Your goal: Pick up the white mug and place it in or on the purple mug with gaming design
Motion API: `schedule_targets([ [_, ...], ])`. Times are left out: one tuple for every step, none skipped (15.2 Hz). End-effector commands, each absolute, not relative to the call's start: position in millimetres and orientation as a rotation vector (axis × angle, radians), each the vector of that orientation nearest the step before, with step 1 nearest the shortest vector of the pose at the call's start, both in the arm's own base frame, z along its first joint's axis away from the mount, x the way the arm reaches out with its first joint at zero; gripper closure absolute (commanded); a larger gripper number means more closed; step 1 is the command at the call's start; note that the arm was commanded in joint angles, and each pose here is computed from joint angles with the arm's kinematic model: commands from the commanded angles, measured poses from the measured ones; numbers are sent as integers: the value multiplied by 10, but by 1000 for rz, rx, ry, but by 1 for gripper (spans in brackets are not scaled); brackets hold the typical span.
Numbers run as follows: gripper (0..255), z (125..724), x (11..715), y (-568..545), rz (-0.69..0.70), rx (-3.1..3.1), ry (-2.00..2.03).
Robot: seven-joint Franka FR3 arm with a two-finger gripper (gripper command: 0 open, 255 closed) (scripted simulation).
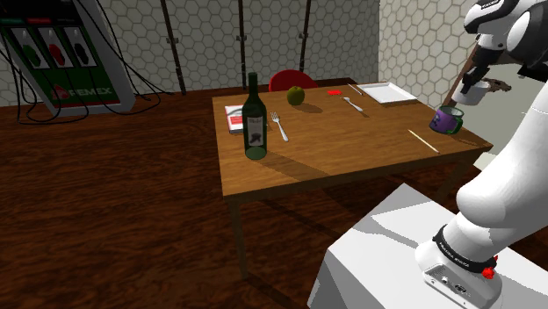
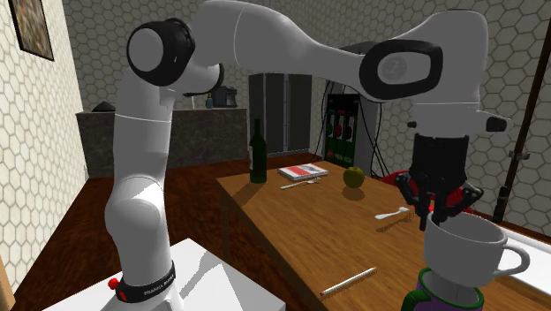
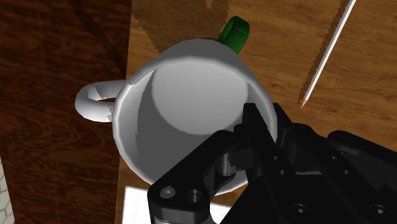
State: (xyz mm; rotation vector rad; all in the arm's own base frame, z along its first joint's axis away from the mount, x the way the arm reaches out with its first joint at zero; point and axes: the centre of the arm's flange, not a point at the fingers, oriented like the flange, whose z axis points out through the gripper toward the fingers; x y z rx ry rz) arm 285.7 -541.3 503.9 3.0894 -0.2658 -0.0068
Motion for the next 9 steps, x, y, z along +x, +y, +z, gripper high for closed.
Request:
schedule_targets([
  [255, 4941, 2862, -5417, -6, 3089, -266],
  [255, 4888, 2862, -5417, -6, 3089, -266],
  [255, 4836, 2862, -5417, -6, 3089, -266],
  [255, 4783, 2862, -5417, -6, 3089, -266],
  [255, 4730, 2862, -5417, -6, 3089, -266],
  [255, 4677, 2862, -5417, -6, 3089, -266],
  [255, 4624, 2862, -5417, -6, 3089, -266],
  [255, 4572, 2862, -5417, -6, 3089, -266],
  [255, 4519, 2862, -5417, -6, 3089, -266],
])
